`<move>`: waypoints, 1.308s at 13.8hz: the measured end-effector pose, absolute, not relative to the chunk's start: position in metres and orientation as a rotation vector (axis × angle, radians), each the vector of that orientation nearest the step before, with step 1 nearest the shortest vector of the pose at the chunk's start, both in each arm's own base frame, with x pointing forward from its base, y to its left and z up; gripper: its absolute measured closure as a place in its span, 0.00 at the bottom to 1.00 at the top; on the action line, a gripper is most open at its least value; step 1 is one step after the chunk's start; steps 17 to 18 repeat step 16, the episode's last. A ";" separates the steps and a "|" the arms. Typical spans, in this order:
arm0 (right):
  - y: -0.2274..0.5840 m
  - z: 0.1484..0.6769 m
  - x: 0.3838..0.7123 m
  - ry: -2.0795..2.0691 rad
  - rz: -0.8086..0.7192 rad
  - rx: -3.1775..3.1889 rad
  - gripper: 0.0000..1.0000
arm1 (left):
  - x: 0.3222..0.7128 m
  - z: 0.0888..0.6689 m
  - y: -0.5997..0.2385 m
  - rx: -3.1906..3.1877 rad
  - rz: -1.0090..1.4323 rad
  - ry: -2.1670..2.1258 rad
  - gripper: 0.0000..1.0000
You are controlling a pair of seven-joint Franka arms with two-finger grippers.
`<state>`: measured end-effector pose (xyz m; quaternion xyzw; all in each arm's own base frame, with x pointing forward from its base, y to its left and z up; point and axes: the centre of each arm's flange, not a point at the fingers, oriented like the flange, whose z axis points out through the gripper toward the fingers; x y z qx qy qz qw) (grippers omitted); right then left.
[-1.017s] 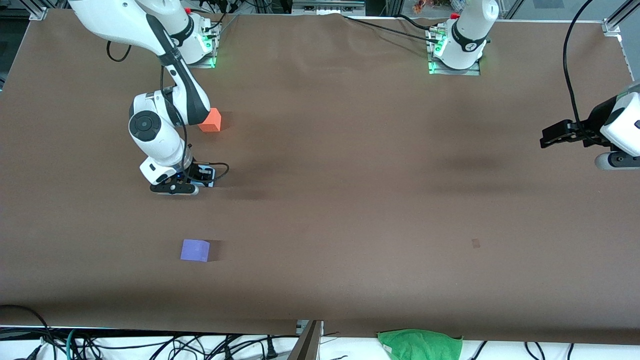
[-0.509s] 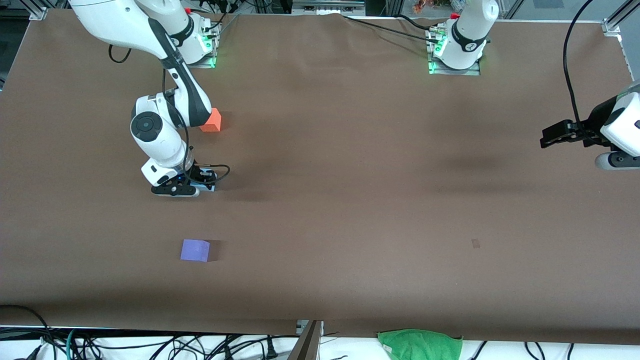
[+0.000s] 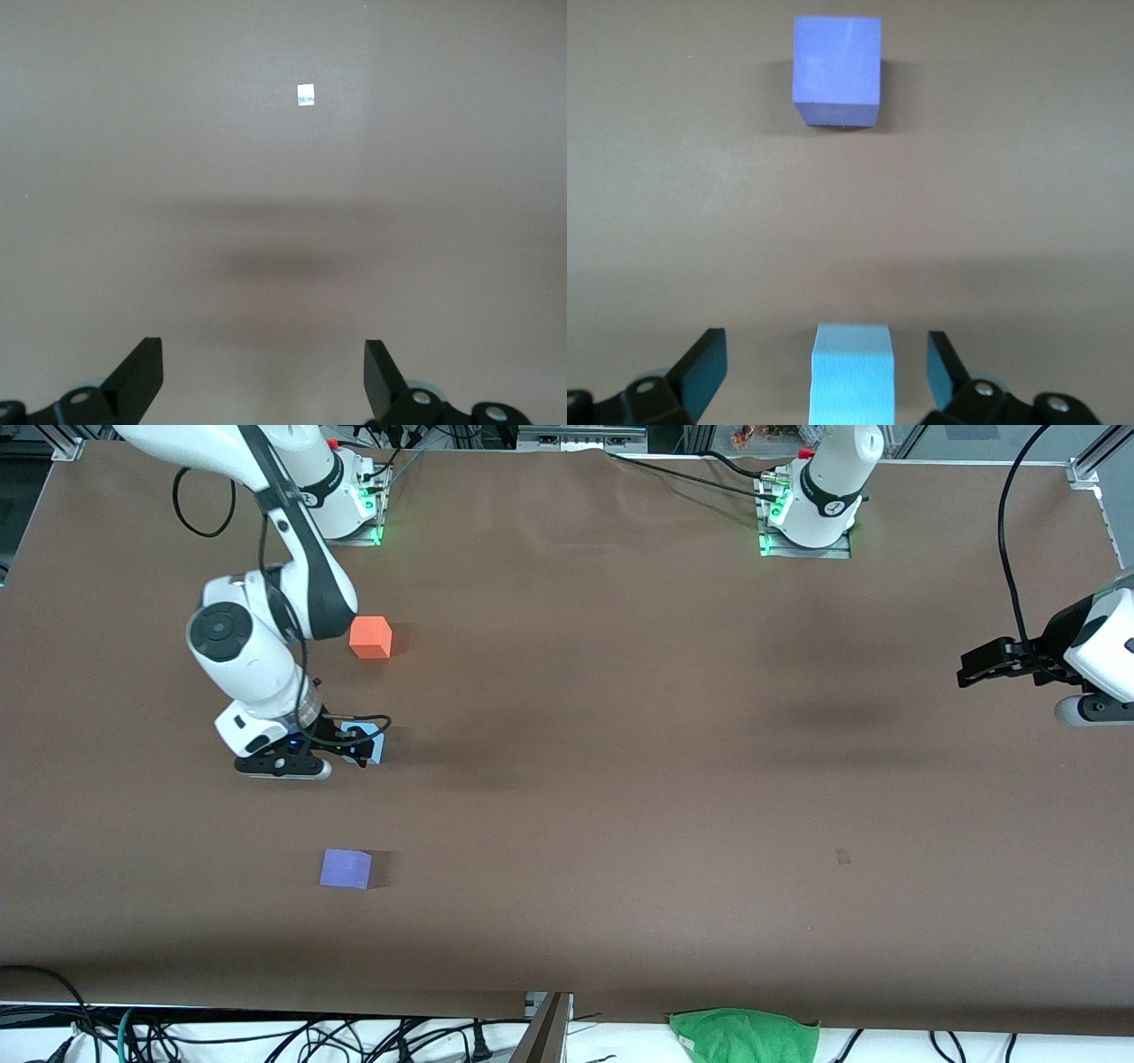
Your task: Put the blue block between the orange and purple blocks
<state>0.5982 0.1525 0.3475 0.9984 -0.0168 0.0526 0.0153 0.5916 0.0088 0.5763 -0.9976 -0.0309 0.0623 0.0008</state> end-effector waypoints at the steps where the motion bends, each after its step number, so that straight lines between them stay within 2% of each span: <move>1: 0.154 0.378 0.605 -0.060 0.112 3.096 0.00 | 0.592 0.576 0.009 -3.132 0.196 -0.097 0.00; 4: 0.153 0.464 0.610 -0.078 0.037 3.083 0.00 | 0.592 0.576 0.009 -3.132 0.195 -0.097 0.00; 9: 0.101 0.564 0.570 -0.059 -0.040 3.112 0.00 | 0.592 0.576 0.009 -3.132 0.196 -0.097 0.00; 12: 0.049 0.590 0.555 -0.075 -0.070 3.147 0.00 | 0.592 0.576 0.009 -3.132 0.196 -0.097 0.00; 18: 0.049 0.591 0.553 -0.053 -0.079 3.148 0.00 | 0.592 0.576 0.009 -3.132 0.196 -0.097 0.00</move>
